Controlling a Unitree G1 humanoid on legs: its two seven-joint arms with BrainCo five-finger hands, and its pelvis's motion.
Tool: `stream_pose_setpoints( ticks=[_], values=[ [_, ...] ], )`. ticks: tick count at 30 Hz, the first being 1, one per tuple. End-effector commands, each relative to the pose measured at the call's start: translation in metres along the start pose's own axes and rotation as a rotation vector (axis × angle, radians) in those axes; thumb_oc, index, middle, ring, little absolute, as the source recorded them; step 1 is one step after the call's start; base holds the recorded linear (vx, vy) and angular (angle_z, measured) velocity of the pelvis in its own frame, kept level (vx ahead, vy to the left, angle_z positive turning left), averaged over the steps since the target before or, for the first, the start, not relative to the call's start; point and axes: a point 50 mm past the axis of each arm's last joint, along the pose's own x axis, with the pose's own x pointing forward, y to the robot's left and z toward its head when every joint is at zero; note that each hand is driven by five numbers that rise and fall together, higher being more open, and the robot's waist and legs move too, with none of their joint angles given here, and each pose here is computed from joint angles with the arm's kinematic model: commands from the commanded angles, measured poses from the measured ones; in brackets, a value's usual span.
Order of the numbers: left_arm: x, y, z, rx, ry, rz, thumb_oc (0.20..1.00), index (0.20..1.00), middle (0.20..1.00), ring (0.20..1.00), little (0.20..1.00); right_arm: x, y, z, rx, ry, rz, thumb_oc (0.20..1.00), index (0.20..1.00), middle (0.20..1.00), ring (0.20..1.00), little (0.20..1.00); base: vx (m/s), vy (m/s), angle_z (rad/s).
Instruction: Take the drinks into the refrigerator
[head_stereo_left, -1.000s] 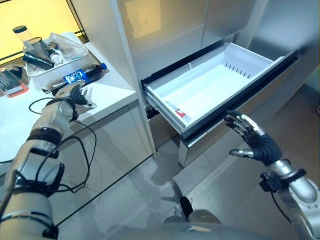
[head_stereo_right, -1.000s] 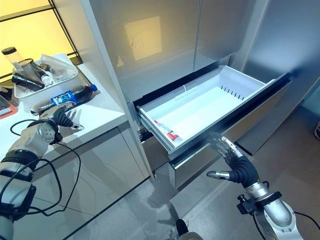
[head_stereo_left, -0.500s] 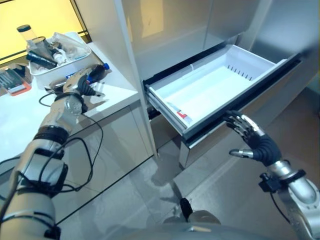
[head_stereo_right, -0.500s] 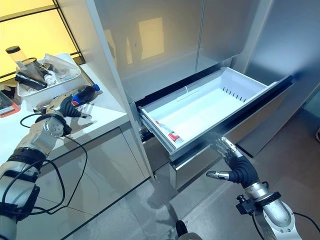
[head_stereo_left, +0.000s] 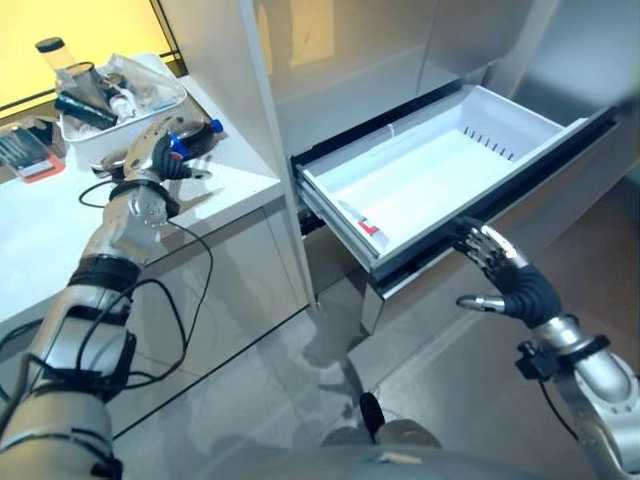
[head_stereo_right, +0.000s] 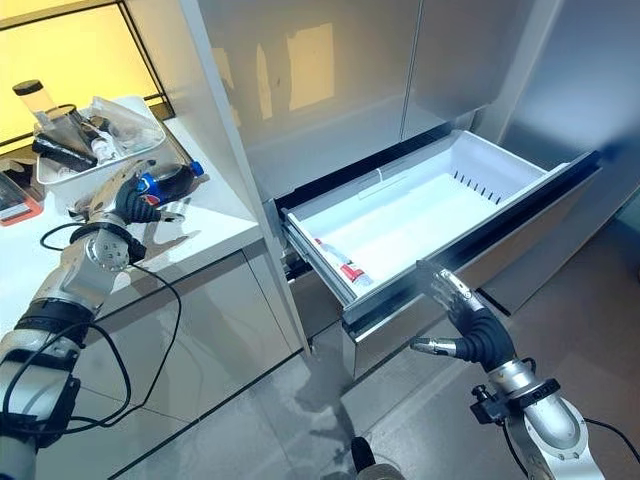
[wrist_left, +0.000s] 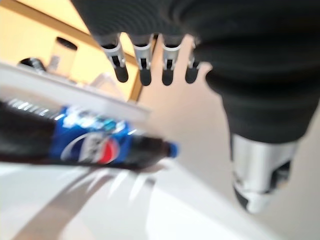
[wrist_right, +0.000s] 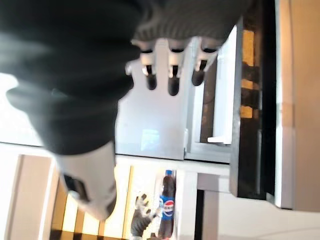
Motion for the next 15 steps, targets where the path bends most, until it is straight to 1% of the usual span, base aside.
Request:
stream_pose_setpoints(
  ticks=[1,4,7,9,15],
  values=[
    [0.018,0.061,0.013,-0.009,-0.007,0.165,1.000,1.000,1.000,1.000,1.000,0.013,-0.003,0.031,-0.070,-0.168,0.022,1.000,1.000,1.000,1.000,1.000,0.00,0.000,0.00],
    [0.024,0.074,0.013,0.025,0.025,0.174,1.000,1.000,1.000,1.000,1.000,0.013,-0.002,0.032,-0.061,-0.175,0.035,1.000,1.000,1.000,1.000,1.000,-0.02,-0.023,0.02],
    [0.025,0.080,0.009,0.035,0.044,0.178,1.000,1.000,1.000,1.000,1.000,0.013,-0.002,0.032,-0.055,-0.179,0.035,1.000,1.000,1.000,1.000,1.000,-0.01,-0.012,0.01],
    [0.025,0.087,0.008,0.086,0.053,0.189,1.000,1.000,1.000,1.000,1.000,0.014,-0.001,0.033,-0.052,-0.186,0.048,1.000,1.000,1.000,1.000,1.000,0.01,-0.028,-0.02],
    [0.024,0.082,0.002,0.089,0.074,0.173,1.000,1.000,1.000,1.000,1.000,0.009,-0.001,0.033,-0.046,-0.177,0.052,1.000,1.000,1.000,1.000,1.000,0.04,-0.035,-0.02]
  ],
)
